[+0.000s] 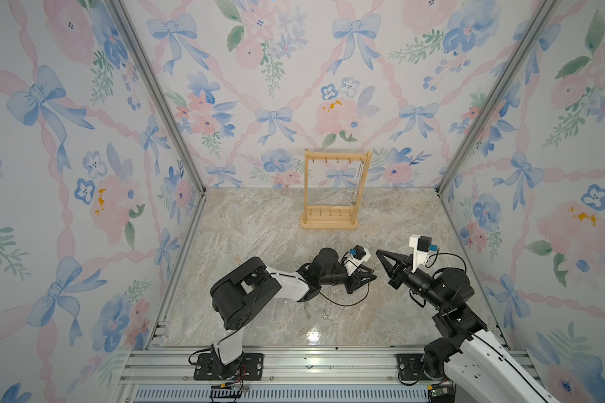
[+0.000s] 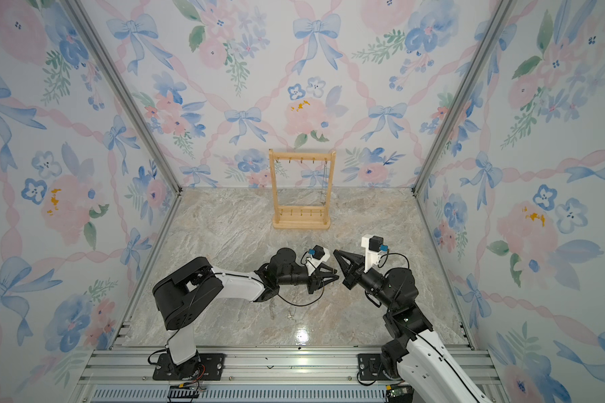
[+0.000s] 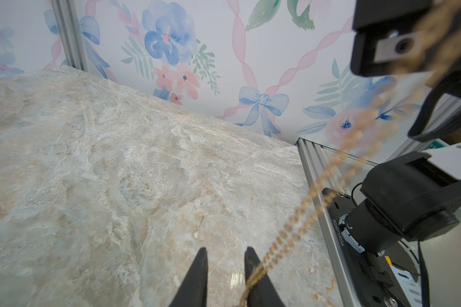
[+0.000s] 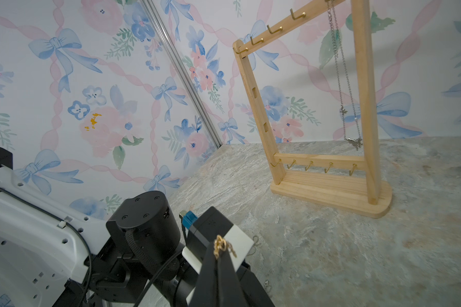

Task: Take the necklace off the jewelry display stand
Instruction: Place the necklace at the center of the board.

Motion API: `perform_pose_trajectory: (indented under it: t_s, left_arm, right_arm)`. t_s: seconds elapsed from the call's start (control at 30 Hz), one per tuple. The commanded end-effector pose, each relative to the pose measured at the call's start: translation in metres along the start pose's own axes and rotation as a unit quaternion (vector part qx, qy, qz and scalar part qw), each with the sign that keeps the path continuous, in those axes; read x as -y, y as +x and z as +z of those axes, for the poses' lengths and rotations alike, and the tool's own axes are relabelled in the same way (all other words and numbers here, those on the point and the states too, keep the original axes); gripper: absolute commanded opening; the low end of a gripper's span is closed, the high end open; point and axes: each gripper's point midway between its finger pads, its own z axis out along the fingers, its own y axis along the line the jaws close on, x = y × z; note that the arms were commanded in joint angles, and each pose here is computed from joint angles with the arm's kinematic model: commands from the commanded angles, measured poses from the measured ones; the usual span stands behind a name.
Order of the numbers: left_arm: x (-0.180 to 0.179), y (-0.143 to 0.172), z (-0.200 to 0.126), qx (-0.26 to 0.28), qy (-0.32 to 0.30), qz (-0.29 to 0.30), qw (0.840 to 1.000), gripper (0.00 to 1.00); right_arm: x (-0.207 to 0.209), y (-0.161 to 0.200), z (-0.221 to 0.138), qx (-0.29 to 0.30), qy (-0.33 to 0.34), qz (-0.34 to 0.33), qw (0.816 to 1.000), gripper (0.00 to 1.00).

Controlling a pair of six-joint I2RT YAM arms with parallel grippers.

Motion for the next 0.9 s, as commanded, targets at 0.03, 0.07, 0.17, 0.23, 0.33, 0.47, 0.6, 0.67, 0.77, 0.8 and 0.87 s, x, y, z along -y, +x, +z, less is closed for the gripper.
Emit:
perform_pose_trajectory:
  t_s: [0.03, 0.07, 0.17, 0.23, 0.33, 0.47, 0.6, 0.67, 0.77, 0.8, 0.87]
  left_arm:
    - [-0.002, 0.001, 0.003, -0.002, 0.008, -0.005, 1.000, 0.19]
    - [-0.002, 0.001, 0.002, -0.002, 0.008, -0.005, 1.000, 0.17]
    - [-0.002, 0.004, 0.002, -0.004, 0.006, -0.007, 1.000, 0.11]
    - [-0.001, 0.006, 0.001, -0.006, 0.008, -0.011, 1.000, 0.09]
    - [-0.001, 0.008, -0.001, -0.008, 0.006, -0.017, 1.000, 0.08]
    - [0.002, 0.010, -0.005, -0.010, 0.004, -0.025, 1.000, 0.06]
    - [0.007, 0.015, -0.012, -0.014, -0.004, -0.040, 0.999, 0.03]
    - [0.009, 0.018, -0.017, -0.016, -0.015, -0.051, 0.998, 0.00]
    - [0.014, 0.022, -0.023, -0.018, -0.027, -0.066, 0.997, 0.00]
    - [0.016, 0.025, -0.025, -0.019, -0.032, -0.071, 0.997, 0.00]
    - [0.022, 0.027, -0.028, -0.020, -0.037, -0.079, 0.996, 0.00]
  right_arm:
    - [0.000, 0.004, -0.001, -0.005, 0.002, -0.006, 1.000, 0.00]
    - [0.000, 0.004, -0.001, -0.005, 0.002, -0.006, 1.000, 0.00]
    - [0.001, 0.005, -0.001, -0.005, 0.004, -0.007, 1.000, 0.00]
    - [0.001, 0.005, -0.001, -0.006, 0.005, -0.007, 1.000, 0.00]
    - [0.002, 0.006, 0.000, -0.007, 0.006, -0.007, 1.000, 0.00]
    - [0.003, 0.006, 0.001, -0.010, 0.009, -0.001, 1.000, 0.00]
    - [0.006, 0.008, 0.003, -0.020, 0.017, 0.006, 1.000, 0.00]
    - [0.007, 0.010, 0.005, -0.028, 0.019, 0.011, 0.999, 0.00]
    - [0.007, 0.015, 0.012, -0.045, 0.018, 0.017, 0.999, 0.00]
    - [0.006, 0.017, 0.014, -0.053, 0.016, 0.018, 0.998, 0.00]
    - [0.004, 0.022, 0.017, -0.067, 0.016, 0.017, 0.997, 0.00]
